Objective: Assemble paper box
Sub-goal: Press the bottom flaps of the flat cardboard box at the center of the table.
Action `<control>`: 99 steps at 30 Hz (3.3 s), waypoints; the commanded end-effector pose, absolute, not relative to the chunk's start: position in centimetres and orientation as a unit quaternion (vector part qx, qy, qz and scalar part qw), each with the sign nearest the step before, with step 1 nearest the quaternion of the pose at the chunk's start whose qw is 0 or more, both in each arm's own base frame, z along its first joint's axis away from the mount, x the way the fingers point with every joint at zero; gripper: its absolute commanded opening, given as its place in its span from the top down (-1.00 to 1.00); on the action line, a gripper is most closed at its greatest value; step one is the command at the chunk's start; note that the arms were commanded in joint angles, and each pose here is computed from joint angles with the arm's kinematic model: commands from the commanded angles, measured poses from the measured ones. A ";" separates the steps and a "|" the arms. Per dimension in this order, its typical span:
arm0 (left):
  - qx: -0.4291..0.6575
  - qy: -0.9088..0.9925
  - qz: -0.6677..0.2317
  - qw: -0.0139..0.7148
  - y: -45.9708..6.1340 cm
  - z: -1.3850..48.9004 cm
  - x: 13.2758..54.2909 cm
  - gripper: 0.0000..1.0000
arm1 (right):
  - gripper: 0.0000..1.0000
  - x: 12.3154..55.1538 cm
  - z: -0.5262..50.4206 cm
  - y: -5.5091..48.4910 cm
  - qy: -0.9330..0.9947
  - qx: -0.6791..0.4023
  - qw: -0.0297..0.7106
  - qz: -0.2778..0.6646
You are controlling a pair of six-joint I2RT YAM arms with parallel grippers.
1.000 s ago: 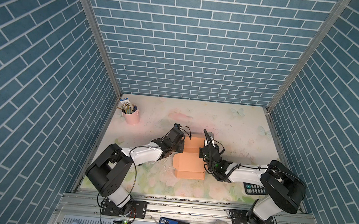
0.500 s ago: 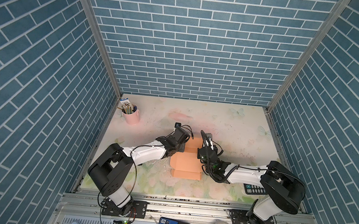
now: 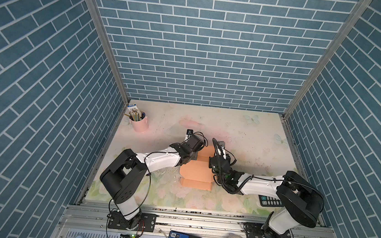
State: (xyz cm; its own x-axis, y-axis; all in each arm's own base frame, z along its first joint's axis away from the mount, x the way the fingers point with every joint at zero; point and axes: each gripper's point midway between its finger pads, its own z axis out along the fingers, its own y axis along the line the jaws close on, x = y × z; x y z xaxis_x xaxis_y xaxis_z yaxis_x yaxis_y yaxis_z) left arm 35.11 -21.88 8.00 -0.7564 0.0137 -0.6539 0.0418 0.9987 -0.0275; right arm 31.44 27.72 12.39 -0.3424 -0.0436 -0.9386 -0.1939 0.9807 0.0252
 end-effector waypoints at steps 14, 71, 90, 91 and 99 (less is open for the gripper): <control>0.043 0.935 -0.125 0.329 -22.1 9.3 32.9 -0.24 | 1.00 32.1 13.6 27.2 0.809 -0.023 0.582 0.072; 0.078 0.878 -0.266 0.391 -21.3 14.5 33.1 -0.18 | 1.00 32.1 12.1 28.8 0.825 -0.049 0.557 0.086; 0.097 0.883 -0.265 0.376 -21.8 12.3 34.1 0.27 | 1.00 32.0 12.3 29.1 0.824 -0.054 0.557 0.092; 0.099 0.883 -0.263 0.375 -21.9 12.2 34.3 0.28 | 1.00 32.1 12.4 29.1 0.823 -0.054 0.558 0.093; 0.105 0.883 -0.248 0.384 -22.7 11.9 34.9 0.43 | 1.00 32.1 12.5 29.3 0.822 -0.057 0.559 0.097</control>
